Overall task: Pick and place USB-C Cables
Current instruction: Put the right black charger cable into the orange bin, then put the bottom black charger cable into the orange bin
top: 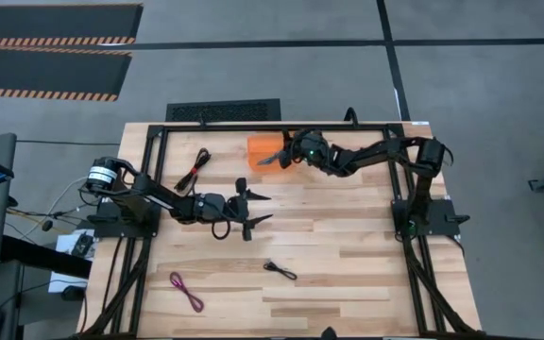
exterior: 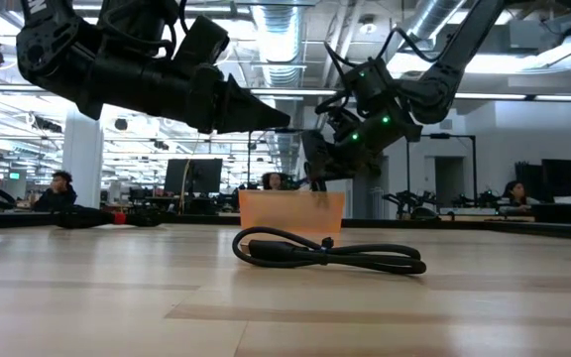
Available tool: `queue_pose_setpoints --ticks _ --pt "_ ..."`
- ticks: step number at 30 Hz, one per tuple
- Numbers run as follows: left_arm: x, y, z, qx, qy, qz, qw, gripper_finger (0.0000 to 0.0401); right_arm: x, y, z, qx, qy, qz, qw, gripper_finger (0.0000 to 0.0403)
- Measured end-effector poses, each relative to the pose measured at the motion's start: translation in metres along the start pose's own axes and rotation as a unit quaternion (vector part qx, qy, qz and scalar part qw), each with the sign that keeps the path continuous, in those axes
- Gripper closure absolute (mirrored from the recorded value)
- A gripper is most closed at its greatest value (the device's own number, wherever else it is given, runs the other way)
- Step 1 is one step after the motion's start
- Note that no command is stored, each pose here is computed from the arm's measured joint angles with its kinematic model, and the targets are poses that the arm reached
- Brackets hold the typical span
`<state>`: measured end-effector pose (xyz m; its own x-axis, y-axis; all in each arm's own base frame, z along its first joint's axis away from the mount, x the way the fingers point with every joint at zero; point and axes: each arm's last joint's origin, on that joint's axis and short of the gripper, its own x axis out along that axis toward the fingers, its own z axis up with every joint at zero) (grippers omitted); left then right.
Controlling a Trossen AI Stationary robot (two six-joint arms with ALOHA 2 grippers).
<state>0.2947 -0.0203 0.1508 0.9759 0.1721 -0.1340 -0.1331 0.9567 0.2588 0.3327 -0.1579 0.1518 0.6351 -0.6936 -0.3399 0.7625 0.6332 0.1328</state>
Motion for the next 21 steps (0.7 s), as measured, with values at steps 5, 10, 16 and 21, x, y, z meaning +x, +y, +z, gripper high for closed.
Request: queue_pose_setpoints --ticks 5,10,16,21 --pt "0.0 0.0 0.0 0.002 0.002 0.0 1.0 0.0175 0.002 -0.004 0.001 0.034 0.01 0.024 0.999 0.0325" --pt "0.0 0.0 -0.001 0.008 0.004 0.0 1.0 0.0175 0.005 -0.011 0.001 0.066 0.022 0.02 0.997 0.0288" --pt "0.0 0.0 -0.001 0.009 0.004 -0.001 1.0 0.0175 0.006 -0.014 0.001 0.069 0.031 0.036 0.997 0.0214" --pt "0.0 0.0 -0.002 0.026 0.01 -0.002 1.0 0.0175 0.001 -0.006 0.003 0.067 0.029 0.043 0.996 0.0173"
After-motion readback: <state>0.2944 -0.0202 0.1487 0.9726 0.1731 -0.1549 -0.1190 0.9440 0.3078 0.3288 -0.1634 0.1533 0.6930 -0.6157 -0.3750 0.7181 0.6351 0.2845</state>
